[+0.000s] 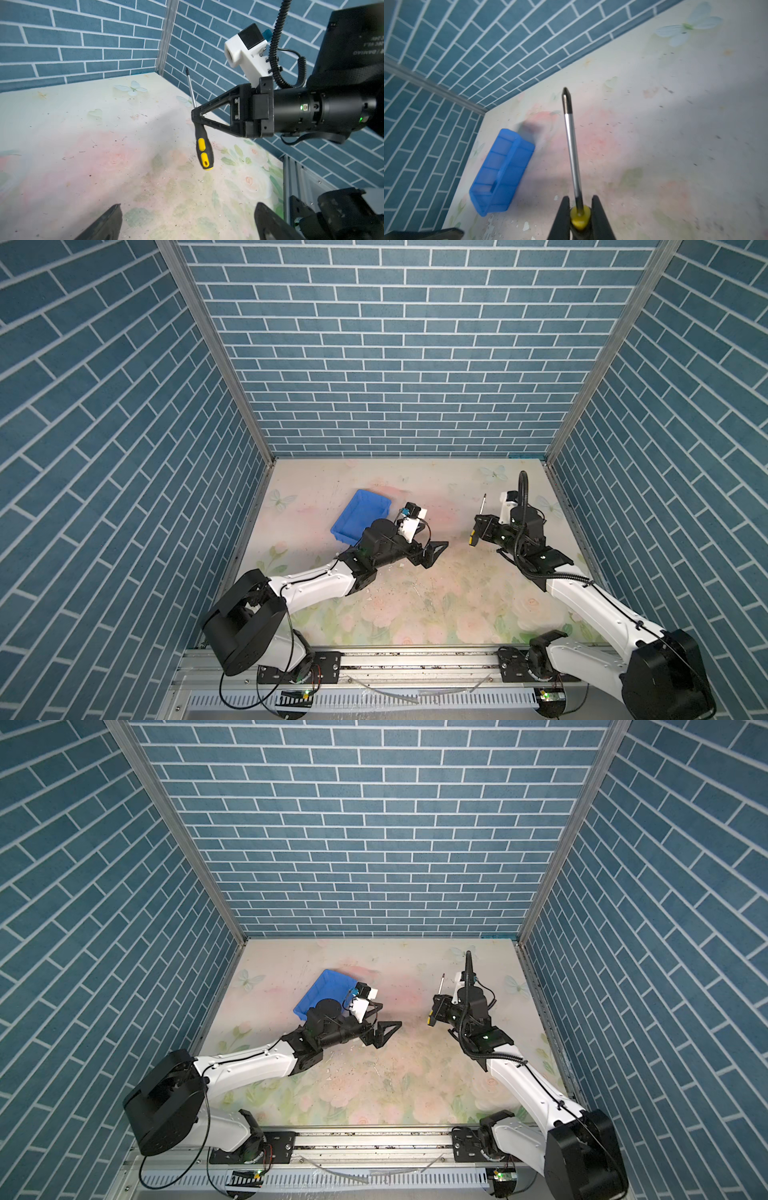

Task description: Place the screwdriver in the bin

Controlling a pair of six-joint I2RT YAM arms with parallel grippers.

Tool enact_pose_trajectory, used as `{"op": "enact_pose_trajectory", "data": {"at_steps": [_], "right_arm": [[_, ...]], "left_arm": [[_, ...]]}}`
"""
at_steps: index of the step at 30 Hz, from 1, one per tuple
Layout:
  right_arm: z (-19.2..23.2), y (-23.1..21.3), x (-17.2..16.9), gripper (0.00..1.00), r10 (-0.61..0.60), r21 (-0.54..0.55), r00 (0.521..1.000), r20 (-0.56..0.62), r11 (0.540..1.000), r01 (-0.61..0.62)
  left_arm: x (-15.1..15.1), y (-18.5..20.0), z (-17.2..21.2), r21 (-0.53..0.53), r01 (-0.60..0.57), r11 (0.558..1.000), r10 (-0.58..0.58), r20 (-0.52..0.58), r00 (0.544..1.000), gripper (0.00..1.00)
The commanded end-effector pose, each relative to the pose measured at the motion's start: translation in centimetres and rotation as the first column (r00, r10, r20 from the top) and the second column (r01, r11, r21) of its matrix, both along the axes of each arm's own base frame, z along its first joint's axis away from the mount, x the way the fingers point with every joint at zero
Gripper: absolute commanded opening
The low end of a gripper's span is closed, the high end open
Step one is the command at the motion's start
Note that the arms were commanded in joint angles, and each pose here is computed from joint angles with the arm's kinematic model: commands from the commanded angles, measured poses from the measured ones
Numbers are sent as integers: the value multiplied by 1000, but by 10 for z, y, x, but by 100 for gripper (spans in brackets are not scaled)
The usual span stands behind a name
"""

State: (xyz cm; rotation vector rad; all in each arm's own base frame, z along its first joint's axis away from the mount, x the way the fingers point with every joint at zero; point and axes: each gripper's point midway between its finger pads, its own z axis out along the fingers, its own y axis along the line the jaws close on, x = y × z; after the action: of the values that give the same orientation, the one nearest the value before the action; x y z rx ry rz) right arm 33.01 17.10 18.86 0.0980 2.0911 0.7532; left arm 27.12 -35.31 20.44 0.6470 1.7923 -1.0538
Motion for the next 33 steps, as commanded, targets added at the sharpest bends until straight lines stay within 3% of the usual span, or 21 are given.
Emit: {"op": "enact_pose_trajectory", "data": {"at_steps": [1, 11, 18, 22, 30, 33], "right_arm": [[49, 39, 2, 0, 174, 31, 965, 195, 983, -183], [48, 93, -37, 0, 503, -99, 824, 259, 863, -496], [46, 113, -51, 0, 605, -122, 758, 246, 795, -595], [46, 126, -58, 0, 640, -119, 726, 252, 765, -633], [44, 139, -69, 0, 690, -113, 680, 248, 717, -687], [43, 138, -68, 0, 683, -124, 687, 248, 726, -677]], "left_arm": [[3, -5, 19, -131, -15, 991, 9, -42, 999, 100], [34, 14, 20, -230, -117, 966, 78, -171, 982, 98], [40, 13, 26, -219, -114, 969, 81, -156, 984, 77], [42, 11, 27, -232, -114, 966, 80, -152, 985, 60], [45, 14, 28, -230, -133, 964, 101, -147, 984, 33], [46, 14, 26, -230, -134, 964, 101, -150, 983, 24]]}}
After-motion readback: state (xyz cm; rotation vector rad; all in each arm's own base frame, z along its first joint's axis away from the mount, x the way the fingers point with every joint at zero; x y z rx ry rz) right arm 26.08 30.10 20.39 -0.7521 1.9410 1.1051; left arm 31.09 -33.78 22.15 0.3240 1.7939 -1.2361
